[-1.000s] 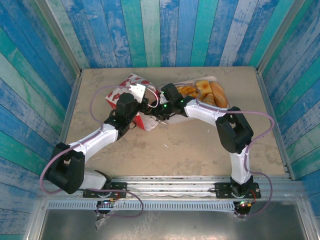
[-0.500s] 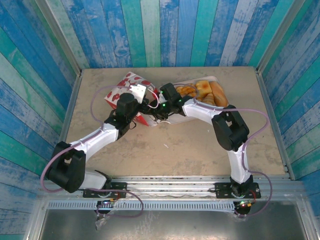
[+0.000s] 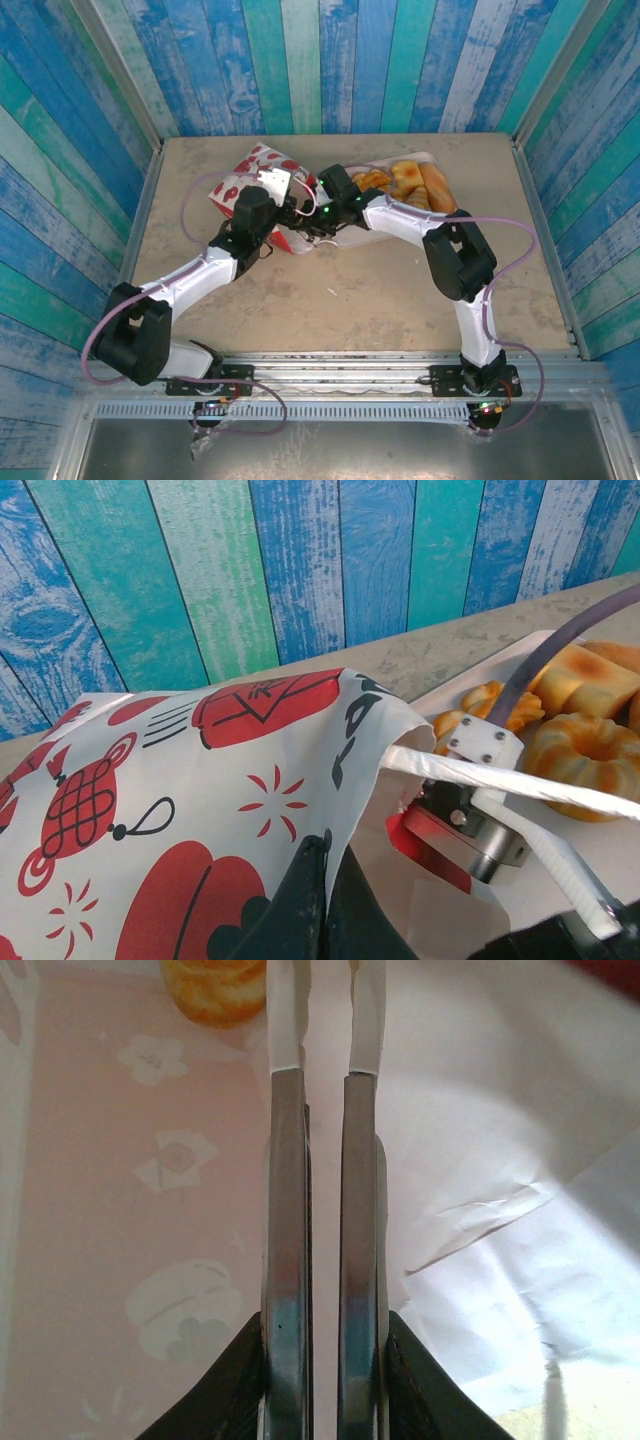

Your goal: Take the fake bread out of the paper bag

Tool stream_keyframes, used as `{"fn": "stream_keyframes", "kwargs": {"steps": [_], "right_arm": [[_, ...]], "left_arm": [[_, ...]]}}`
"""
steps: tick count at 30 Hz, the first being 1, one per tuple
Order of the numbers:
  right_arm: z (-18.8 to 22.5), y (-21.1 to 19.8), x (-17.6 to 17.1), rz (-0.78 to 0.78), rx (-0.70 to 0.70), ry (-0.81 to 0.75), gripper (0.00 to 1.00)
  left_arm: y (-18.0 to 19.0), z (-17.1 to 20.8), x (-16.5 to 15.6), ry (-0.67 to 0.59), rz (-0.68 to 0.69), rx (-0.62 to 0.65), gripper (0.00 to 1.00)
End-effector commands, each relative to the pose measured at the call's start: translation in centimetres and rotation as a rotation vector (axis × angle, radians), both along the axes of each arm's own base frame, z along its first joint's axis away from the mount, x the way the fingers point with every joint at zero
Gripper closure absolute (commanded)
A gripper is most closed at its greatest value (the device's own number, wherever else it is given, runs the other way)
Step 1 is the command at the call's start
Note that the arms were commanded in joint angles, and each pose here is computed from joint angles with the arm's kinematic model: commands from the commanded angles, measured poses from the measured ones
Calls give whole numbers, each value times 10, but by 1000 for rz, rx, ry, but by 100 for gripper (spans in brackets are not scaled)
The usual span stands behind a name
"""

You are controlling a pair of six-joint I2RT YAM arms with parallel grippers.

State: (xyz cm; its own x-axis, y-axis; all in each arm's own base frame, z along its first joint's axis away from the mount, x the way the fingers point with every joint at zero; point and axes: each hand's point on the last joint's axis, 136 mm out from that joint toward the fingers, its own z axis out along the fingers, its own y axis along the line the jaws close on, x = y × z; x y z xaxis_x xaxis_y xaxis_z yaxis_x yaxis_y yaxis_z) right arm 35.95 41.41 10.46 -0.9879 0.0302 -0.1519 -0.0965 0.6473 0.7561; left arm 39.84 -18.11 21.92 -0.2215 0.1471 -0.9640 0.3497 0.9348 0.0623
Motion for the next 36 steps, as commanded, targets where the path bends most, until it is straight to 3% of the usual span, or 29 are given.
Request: {"fn": "stream_keyframes", "kwargs": {"steps": [1, 36], "right_arm": [[32, -5, -8, 34, 7, -88, 84], [86, -77, -92, 138, -216, -220, 94]], "left_arm": [[3, 9, 1, -29, 34, -20, 100], [26, -7, 25, 53, 247, -35, 100]]}}
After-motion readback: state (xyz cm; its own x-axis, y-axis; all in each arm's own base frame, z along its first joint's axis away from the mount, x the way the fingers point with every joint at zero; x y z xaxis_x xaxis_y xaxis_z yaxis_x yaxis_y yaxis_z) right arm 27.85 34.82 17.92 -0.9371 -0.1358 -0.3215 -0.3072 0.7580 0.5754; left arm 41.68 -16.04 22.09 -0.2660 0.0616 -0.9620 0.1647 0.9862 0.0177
